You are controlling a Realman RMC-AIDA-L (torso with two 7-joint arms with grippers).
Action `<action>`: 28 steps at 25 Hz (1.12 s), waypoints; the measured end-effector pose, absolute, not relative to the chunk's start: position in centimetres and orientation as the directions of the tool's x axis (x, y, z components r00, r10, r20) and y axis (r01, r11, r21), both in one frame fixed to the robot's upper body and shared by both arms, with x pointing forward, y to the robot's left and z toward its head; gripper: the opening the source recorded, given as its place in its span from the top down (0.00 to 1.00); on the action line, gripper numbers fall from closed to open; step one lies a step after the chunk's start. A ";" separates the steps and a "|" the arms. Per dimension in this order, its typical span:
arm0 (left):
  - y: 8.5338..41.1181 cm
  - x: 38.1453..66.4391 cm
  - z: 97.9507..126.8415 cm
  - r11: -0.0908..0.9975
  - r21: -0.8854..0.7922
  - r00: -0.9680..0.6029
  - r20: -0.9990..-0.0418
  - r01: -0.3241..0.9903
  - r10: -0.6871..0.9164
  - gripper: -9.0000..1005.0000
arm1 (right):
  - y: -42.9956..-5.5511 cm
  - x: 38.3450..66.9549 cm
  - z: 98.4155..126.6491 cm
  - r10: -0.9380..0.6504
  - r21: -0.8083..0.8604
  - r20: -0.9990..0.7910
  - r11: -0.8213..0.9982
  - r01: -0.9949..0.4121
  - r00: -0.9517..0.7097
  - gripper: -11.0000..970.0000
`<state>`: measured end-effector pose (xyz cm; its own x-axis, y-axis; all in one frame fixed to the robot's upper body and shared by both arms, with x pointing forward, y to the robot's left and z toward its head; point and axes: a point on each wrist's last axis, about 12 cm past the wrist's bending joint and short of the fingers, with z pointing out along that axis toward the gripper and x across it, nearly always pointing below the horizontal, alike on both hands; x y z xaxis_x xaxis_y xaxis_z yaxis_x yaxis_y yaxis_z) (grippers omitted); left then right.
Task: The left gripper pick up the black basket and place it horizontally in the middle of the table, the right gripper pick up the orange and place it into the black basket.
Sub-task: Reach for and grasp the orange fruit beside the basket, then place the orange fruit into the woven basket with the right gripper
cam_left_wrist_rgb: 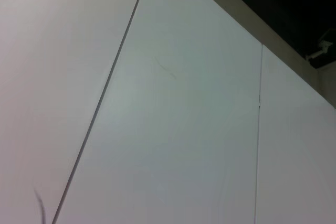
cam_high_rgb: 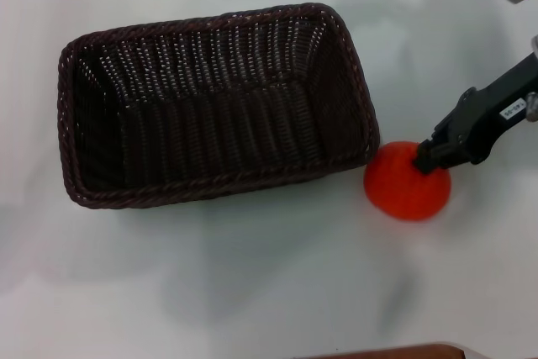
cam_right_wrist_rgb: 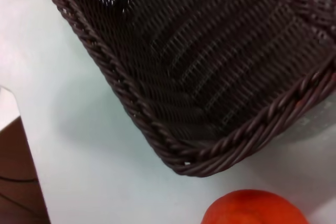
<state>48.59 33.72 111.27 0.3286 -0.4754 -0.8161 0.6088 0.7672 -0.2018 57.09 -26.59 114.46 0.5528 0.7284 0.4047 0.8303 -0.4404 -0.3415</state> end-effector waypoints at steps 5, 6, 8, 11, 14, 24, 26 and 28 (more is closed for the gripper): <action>33.7 48.6 111.3 0.767 -0.202 0.329 -0.816 0.609 -0.476 0.25 | -28.2 57.2 115.1 0.682 -0.333 0.463 -0.458 0.825 0.566 0.83; 33.7 48.6 111.3 0.767 -0.202 0.329 -0.815 0.609 -0.476 0.25 | -28.6 57.3 115.3 0.669 -0.328 0.478 -0.465 0.823 0.569 0.84; 33.7 48.6 111.3 0.767 -0.202 0.329 -0.815 0.610 -0.477 0.25 | -29.5 57.4 115.5 0.643 -0.317 0.511 -0.477 0.820 0.571 0.85; 33.6 48.7 111.4 0.765 -0.201 0.330 -0.814 0.611 -0.477 0.25 | -30.8 57.6 115.9 0.602 -0.303 0.550 -0.502 0.810 0.579 0.87; 33.7 48.9 111.5 0.765 -0.200 0.335 -0.811 0.612 -0.480 0.25 | -32.0 57.7 116.4 0.552 -0.287 0.594 -0.534 0.795 0.585 0.89; 33.7 49.0 111.5 0.766 -0.203 0.335 -0.810 0.610 -0.481 0.25 | -33.9 58.3 119.4 0.126 -0.301 0.886 -0.577 0.760 0.446 0.93; 33.7 49.0 111.5 0.766 -0.203 0.334 -0.811 0.609 -0.481 0.25 | -32.7 58.5 119.7 0.037 -0.312 0.919 -0.541 0.781 0.392 0.93; 33.6 49.0 111.5 0.765 -0.204 0.332 -0.812 0.611 -0.481 0.25 | -31.0 58.7 119.5 -0.021 -0.319 0.934 -0.496 0.808 0.356 0.93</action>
<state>48.99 33.65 111.50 0.3318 -0.4807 -0.8117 0.6106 0.7653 -0.2036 58.67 -31.05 119.51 0.3555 -0.0213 0.9344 0.8079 -0.4957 -0.3187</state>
